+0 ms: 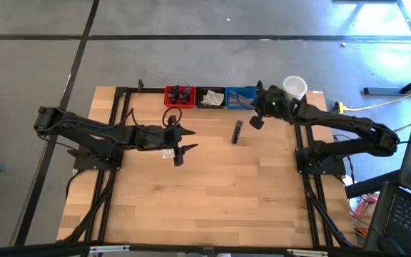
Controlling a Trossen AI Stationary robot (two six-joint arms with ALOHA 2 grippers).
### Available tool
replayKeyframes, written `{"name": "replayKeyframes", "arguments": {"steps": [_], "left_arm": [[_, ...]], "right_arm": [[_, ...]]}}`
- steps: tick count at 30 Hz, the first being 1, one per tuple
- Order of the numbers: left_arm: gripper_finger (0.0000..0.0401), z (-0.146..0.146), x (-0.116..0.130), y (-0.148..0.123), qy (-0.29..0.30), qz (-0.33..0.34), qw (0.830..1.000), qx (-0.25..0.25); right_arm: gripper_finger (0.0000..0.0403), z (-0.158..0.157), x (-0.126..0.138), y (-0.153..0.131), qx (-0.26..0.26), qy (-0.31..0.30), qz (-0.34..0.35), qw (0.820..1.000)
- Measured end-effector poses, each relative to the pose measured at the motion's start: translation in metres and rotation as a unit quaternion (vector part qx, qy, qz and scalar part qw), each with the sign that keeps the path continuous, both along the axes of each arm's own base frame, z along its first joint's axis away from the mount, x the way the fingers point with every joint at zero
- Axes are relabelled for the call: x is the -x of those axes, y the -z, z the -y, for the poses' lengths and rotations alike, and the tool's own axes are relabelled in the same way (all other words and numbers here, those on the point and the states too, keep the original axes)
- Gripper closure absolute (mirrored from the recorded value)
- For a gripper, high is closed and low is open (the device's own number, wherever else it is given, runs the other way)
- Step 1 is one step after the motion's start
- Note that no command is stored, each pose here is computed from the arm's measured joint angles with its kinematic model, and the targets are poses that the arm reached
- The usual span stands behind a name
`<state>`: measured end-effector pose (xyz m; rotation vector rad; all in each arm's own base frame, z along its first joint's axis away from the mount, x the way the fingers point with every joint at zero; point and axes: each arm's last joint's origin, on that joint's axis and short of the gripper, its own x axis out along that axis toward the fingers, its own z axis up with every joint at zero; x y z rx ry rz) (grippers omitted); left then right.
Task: Pick & Place Travel size toiletries
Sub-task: Put the black comb into the blue bin
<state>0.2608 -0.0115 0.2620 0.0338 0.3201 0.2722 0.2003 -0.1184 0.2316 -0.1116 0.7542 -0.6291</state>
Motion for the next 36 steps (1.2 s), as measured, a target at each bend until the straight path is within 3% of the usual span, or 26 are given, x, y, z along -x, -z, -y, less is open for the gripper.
{"name": "replayKeyframes", "arguments": {"steps": [5,11,19,36], "left_arm": [[0.0184,0.000,0.000,0.000,0.000,-0.001,1.000,0.000],[0.0183,0.000,0.000,0.000,0.001,-0.002,1.000,0.000],[0.0185,0.000,0.000,0.000,0.002,-0.002,1.000,0.001],[0.0186,0.000,0.000,0.000,0.002,-0.002,1.000,0.001]], "right_arm": [[0.0392,0.020,-0.002,0.007,0.001,0.010,-0.025,1.000],[0.0392,0.048,-0.015,-0.006,-0.007,-0.014,-0.042,0.999],[0.0392,0.089,-0.016,-0.011,-0.095,-0.002,-0.130,0.987],[0.0392,0.117,-0.021,0.031,-0.148,-0.032,-0.171,0.974]]}}
